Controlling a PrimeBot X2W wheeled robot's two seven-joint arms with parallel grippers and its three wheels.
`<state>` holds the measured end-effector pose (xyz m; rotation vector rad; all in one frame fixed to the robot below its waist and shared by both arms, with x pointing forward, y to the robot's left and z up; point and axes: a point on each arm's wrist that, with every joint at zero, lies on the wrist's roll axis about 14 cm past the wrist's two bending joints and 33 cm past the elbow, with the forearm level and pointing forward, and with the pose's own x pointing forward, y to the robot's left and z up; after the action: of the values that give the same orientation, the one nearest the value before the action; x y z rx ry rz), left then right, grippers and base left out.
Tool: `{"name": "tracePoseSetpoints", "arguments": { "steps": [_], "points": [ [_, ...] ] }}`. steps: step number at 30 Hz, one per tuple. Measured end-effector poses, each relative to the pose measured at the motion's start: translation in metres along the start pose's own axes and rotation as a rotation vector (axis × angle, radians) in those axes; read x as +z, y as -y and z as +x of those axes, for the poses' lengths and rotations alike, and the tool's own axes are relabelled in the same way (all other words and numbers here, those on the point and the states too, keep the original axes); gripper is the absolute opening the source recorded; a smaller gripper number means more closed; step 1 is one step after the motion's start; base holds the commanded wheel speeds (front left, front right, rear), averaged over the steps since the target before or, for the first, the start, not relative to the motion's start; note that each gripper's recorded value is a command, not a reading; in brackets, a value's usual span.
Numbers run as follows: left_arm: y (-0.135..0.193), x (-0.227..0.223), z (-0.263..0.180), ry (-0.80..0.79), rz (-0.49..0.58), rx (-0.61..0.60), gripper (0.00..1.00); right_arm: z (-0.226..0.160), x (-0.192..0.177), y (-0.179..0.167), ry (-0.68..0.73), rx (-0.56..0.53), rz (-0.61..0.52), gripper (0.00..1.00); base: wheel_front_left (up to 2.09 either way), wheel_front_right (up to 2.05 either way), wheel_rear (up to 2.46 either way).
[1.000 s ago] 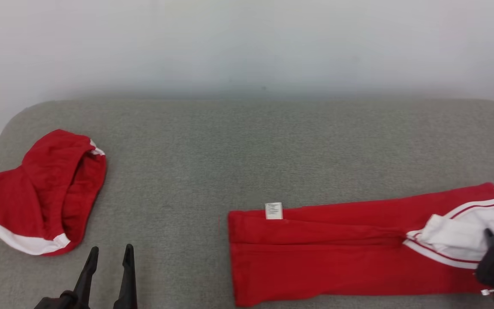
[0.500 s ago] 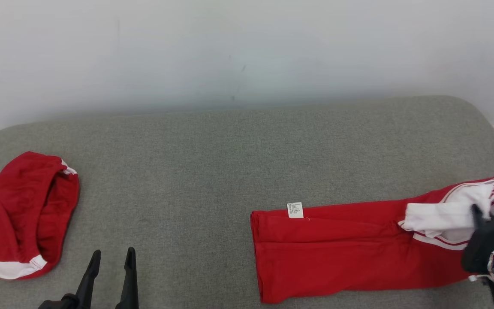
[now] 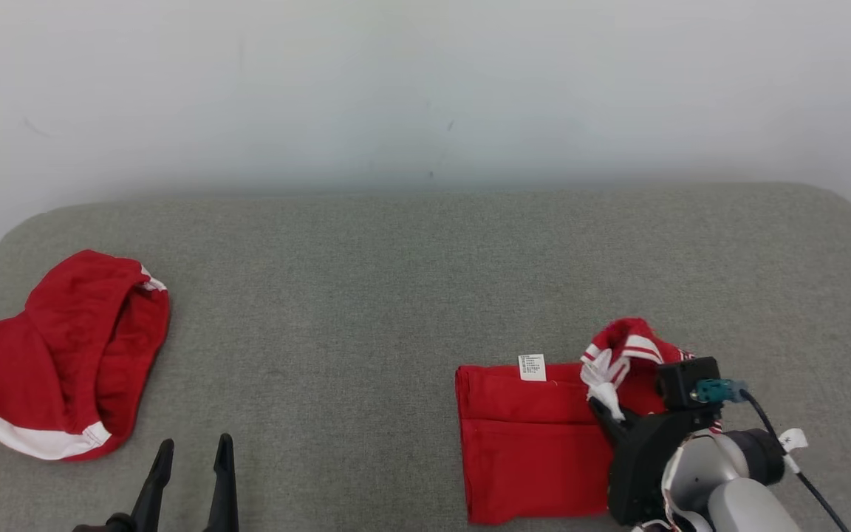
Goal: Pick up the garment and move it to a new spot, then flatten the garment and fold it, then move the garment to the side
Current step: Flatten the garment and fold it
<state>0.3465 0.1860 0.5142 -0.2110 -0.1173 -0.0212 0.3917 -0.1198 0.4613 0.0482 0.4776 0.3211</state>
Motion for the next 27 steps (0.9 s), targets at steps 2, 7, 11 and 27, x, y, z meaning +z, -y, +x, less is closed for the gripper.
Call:
{"name": "tracePoseSetpoints", "arguments": {
  "steps": [2, 7, 11, 27],
  "points": [
    [-0.002, 0.000, -0.001, 0.000, 0.000, 0.008, 1.00, 0.008, -0.001, -0.015, -0.013, 0.034, 0.004, 0.00, 0.00, 0.00, 0.00],
    [-0.005, 0.000, -0.003, 0.000, 0.000, 0.018, 1.00, 0.027, -0.011, -0.041, -0.083, 0.094, -0.006, 0.00, 0.00, 0.00, 0.00],
    [-0.008, 0.000, -0.004, 0.000, -0.003, 0.029, 1.00, 0.041, -0.014, -0.057, -0.115, 0.133, -0.017, 0.00, 0.00, 0.00, 0.00],
    [-0.013, -0.001, -0.005, -0.005, -0.012, 0.061, 1.00, 0.058, 0.027, -0.119, 0.010, 0.326, 0.063, 1.00, 0.00, 0.00, 0.00]
  ]
}}
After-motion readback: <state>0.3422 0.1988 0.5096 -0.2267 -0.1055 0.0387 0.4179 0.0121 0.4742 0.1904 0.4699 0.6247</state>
